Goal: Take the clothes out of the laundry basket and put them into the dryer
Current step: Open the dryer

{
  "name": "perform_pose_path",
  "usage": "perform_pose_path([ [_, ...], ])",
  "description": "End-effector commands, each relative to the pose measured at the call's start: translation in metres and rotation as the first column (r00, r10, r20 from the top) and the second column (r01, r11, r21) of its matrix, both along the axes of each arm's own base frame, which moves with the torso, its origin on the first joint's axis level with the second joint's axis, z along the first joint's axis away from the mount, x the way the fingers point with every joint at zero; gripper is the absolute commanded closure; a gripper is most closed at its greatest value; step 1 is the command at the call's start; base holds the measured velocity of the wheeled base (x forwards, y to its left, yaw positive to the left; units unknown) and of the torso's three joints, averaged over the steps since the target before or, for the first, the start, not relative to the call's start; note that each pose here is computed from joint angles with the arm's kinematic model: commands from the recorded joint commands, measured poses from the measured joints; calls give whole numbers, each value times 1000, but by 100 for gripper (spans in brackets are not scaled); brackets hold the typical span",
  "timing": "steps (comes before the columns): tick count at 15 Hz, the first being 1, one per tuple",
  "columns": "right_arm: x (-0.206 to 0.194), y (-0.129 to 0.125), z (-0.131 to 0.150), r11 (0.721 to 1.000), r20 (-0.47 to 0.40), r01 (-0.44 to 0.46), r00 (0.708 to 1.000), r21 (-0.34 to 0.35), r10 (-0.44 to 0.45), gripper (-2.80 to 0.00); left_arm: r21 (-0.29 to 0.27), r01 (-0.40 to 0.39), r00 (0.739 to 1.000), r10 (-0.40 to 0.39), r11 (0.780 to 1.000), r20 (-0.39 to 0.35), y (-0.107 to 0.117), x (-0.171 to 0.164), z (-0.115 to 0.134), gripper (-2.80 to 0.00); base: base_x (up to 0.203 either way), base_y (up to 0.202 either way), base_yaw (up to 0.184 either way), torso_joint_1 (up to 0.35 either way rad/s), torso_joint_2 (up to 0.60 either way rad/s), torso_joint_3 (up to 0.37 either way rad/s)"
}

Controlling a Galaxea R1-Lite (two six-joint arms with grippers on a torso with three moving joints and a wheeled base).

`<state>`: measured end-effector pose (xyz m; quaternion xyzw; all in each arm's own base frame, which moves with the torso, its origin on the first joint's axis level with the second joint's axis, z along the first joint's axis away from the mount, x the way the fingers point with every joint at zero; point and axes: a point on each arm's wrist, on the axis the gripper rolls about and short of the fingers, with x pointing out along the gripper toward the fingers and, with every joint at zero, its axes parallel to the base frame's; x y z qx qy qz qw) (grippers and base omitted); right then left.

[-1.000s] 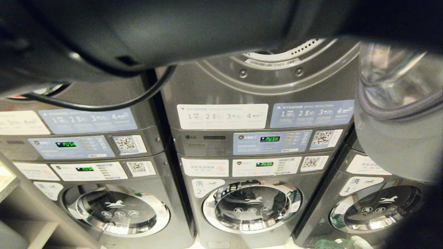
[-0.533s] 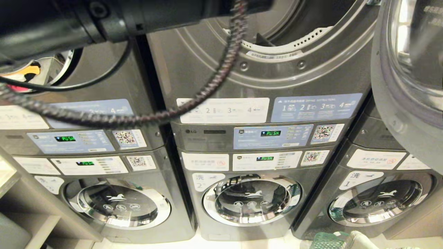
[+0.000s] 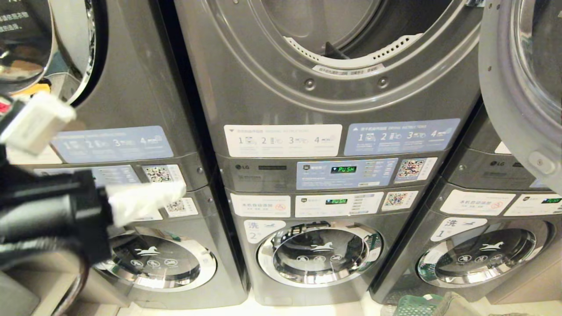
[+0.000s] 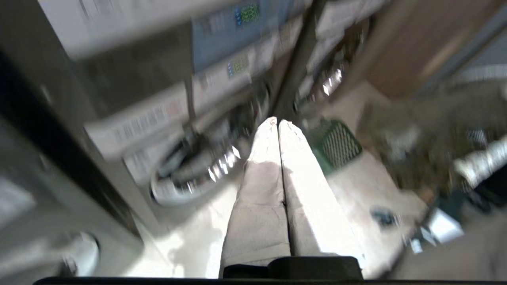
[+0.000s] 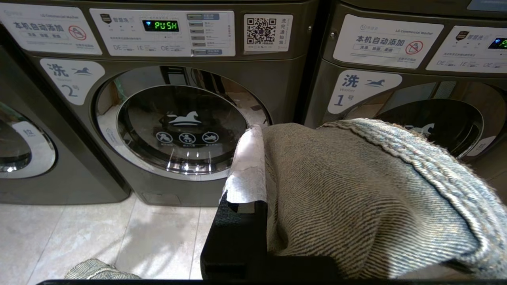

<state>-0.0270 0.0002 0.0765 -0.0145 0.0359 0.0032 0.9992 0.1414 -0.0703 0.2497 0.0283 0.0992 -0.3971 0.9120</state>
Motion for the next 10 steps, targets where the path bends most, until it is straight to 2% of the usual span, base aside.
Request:
perform_pose_path([
  [1, 0, 0, 0, 1000, 0, -1, 1000, 0, 1, 0, -4, -24, 1000, 24, 1000, -3, 25, -48, -34, 0, 0, 0, 0, 0, 0, 0],
  [2, 0, 0, 0, 1000, 0, -1, 1000, 0, 1, 0, 10, -24, 999, 24, 1000, -45, 33, -68, -64, 0, 0, 0, 0, 0, 0, 0],
  [4, 0, 0, 0, 1000, 0, 0, 1000, 0, 0, 0, 14, -31, 997, 32, 999, -66, 48, -106, -115, 0, 0, 0, 0, 0, 0, 0],
  [5, 0, 0, 0, 1000, -2, 0, 1000, -1, 0, 0, 13, -48, 996, 49, 999, -79, 53, -120, -133, 0, 0, 0, 0, 0, 0, 0],
  [6, 0, 0, 0, 1000, -2, 1, 1000, -1, -1, 0, 41, -81, 986, 86, 996, -143, 57, -131, -148, 0, 0, 0, 0, 0, 0, 0],
  [7, 0, 0, 0, 1000, -2, 1, 1000, -1, -1, 0, 84, -142, 969, 156, 986, -191, 60, -136, -155, 0, 0, 0, 0, 0, 0, 0],
  [8, 0, 0, 0, 1000, -2, 1, 1000, -3, -1, 0, 129, -236, 947, 258, 963, -192, 63, -137, -157, 0, 0, 0, 0, 0, 0, 0],
  [10, 0, 0, 0, 1000, -2, 0, 1000, -9, 0, 0, 212, -454, 853, 491, 865, -178, 68, -134, -162, 0, 0, 0, 0, 0, 0, 0],
])
